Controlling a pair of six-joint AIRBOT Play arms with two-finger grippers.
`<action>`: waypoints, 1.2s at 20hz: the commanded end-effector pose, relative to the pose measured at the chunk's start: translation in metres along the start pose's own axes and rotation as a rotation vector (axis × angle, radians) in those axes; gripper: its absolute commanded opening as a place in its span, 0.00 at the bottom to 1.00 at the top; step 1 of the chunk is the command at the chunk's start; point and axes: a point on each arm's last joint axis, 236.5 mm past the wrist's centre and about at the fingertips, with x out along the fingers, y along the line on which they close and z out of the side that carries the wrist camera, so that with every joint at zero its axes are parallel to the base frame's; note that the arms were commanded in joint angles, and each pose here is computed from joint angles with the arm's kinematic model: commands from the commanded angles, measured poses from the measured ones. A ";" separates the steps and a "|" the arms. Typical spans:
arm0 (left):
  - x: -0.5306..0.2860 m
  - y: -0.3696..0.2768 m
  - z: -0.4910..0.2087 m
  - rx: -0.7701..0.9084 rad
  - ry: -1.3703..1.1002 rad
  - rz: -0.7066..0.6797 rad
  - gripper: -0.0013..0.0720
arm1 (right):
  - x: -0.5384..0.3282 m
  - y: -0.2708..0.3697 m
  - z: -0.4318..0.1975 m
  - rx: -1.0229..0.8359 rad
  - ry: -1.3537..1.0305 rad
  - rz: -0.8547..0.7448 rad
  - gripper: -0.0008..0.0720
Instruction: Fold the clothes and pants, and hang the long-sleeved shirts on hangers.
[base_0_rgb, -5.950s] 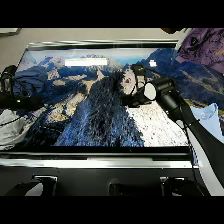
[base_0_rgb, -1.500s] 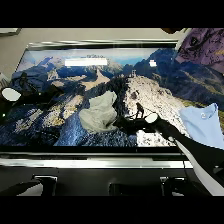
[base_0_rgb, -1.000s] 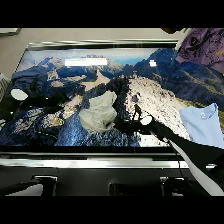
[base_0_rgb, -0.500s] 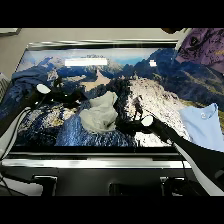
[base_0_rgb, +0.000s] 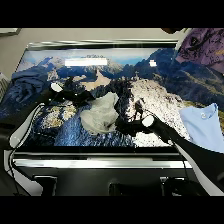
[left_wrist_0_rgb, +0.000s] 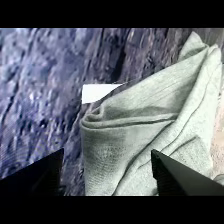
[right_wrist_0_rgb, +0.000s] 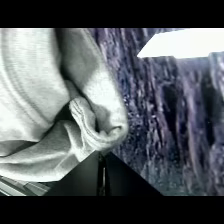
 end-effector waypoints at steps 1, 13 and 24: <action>0.014 0.002 -0.009 0.003 0.032 0.006 0.47 | -0.007 0.008 0.004 -0.018 -0.028 0.017 0.05; -0.239 -0.063 0.122 0.251 -0.493 0.170 0.04 | -0.233 0.036 0.159 -0.270 -0.550 -0.196 0.05; -0.591 -0.156 -0.024 0.297 -1.193 0.384 0.04 | -0.568 0.179 0.056 -0.658 -1.248 -0.167 0.05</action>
